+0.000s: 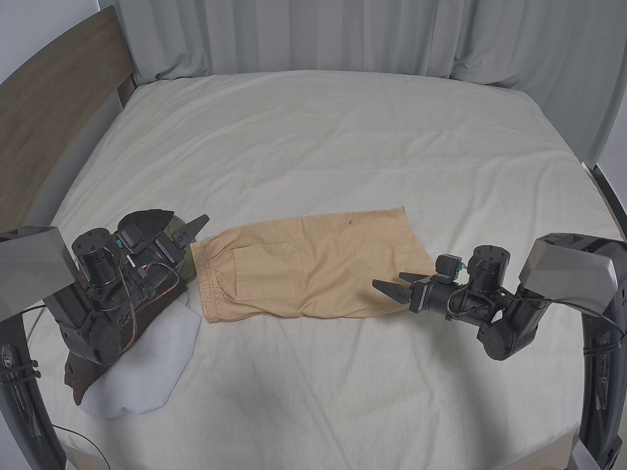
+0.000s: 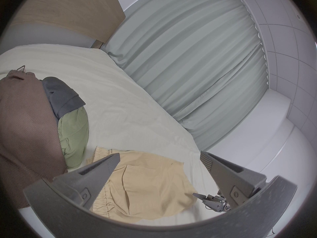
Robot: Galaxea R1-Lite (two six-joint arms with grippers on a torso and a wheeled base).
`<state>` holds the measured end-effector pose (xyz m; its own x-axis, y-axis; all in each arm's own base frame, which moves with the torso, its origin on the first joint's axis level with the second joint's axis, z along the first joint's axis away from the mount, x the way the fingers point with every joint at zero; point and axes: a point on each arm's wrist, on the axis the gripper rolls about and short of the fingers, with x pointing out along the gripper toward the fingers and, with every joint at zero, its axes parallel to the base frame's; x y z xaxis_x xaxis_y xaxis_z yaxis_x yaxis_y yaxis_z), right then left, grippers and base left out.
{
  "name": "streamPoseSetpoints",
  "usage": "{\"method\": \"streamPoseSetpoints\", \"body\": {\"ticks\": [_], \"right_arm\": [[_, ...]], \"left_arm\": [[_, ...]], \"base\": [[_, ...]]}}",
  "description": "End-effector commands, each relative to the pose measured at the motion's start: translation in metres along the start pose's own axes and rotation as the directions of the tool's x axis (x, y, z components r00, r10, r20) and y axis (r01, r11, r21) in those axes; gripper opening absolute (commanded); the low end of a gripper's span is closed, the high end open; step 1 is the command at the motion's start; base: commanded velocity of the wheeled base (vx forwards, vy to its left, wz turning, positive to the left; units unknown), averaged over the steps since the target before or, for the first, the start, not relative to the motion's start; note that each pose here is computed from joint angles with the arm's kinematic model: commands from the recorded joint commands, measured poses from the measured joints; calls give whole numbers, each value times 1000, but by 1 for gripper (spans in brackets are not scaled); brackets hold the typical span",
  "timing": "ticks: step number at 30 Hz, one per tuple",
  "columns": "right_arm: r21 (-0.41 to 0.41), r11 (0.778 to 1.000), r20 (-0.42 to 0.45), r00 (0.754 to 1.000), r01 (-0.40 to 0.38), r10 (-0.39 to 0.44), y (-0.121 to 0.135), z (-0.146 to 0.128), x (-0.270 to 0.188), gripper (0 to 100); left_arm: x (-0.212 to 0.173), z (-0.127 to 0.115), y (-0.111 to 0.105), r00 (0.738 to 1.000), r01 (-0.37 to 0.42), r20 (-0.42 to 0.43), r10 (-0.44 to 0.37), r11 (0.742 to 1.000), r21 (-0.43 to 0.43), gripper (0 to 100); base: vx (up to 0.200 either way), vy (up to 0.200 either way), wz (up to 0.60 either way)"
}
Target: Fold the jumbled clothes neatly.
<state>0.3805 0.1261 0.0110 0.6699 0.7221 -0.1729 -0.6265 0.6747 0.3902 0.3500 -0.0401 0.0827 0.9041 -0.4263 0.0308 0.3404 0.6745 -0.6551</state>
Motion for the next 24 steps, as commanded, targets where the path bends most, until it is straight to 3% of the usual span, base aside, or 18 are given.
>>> {"method": "streamPoseSetpoints", "body": {"ticks": [1, 13, 24], "right_arm": [[10, 1000, -25, 1000, -7, 7, 5, -11, -4, 100], [47, 999, -97, 995, 6, -1, 12, -43, -23, 100], [78, 996, -150, 988, 31, -19, 0, -79, -27, 100]], "left_arm": [[-6, 2, -14, 999, 34, -8, -34, 999, 9, 100], [-24, 10, -55, 986, 166, -33, -164, 985, 53, 100], [-40, 0, -54, 975, 205, -126, -181, 956, 212, 100]], "base": [[0, 0, 0], [0, 0, 0], [0, 0, 0]]}}
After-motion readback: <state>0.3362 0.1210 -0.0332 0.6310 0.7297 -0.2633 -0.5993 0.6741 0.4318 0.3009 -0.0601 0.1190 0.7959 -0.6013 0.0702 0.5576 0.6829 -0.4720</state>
